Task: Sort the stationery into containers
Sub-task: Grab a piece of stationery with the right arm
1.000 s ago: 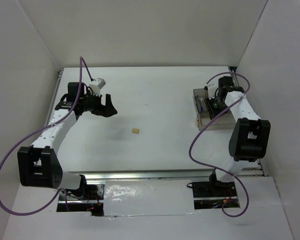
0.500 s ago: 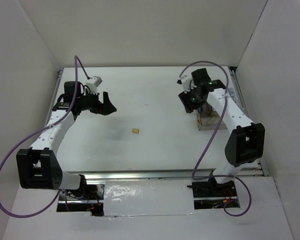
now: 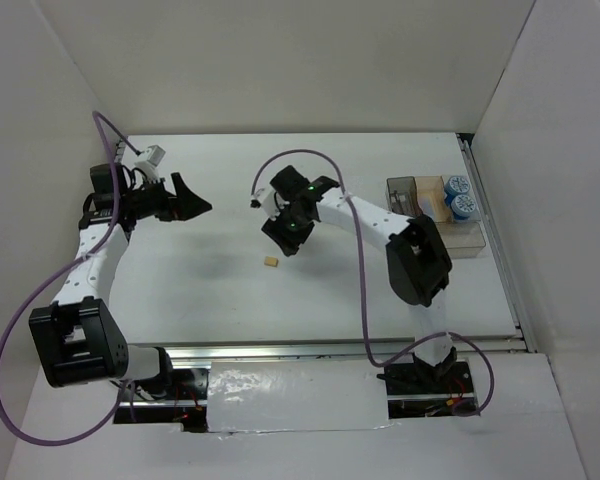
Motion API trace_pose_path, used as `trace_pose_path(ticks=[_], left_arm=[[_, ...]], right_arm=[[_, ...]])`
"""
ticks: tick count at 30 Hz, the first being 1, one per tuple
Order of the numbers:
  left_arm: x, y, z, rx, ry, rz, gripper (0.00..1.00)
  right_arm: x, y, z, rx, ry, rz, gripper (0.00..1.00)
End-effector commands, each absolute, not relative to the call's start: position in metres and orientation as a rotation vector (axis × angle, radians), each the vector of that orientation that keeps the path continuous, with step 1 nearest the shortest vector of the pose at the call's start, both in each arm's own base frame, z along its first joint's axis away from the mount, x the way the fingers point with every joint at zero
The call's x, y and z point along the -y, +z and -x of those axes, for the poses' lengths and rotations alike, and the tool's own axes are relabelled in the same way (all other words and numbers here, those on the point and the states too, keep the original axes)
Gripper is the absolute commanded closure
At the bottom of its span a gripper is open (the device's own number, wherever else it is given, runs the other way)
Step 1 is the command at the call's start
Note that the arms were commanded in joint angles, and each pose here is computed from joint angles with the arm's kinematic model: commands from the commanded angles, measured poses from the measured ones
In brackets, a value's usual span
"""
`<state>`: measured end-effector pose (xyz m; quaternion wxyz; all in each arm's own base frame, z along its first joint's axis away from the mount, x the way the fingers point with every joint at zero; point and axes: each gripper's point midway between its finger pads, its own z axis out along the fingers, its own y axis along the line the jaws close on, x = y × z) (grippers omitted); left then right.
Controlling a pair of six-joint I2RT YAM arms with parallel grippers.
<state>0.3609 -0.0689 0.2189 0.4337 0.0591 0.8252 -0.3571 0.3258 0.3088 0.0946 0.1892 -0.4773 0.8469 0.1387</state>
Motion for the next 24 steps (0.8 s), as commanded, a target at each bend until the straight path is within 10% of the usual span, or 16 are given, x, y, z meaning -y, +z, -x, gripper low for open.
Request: trace_pose_path(ticks=[1, 4, 15, 17, 24], left_arm=[[0.071, 0.231, -0.355, -1.988, -1.007, -0.17, 0.01], [0.069, 0.23, -0.356, -1.989, -0.975, -0.173, 0.01], [0.062, 0.219, -0.357, -2.021, -0.944, -0.168, 0.01], [0.063, 0.217, -0.356, -2.024, -0.946, -0.173, 0.01], [0.062, 0.216, -0.359, -2.023, -0.95, -0.175, 0.01]], right_arm=[[-0.346, 0.105, -0.337, -2.283, 0.409, 1.358, 0.42], [-0.367, 0.096, -0.337, -2.268, 0.419, 1.391, 0.27], [-0.384, 0.051, -0.327, -2.283, 0.331, 1.507, 0.24], [-0.381, 0.043, -0.329, -2.292, 0.31, 1.513, 0.0], [-0.379, 0.035, -0.334, -2.3, 0.302, 1.504, 0.01]])
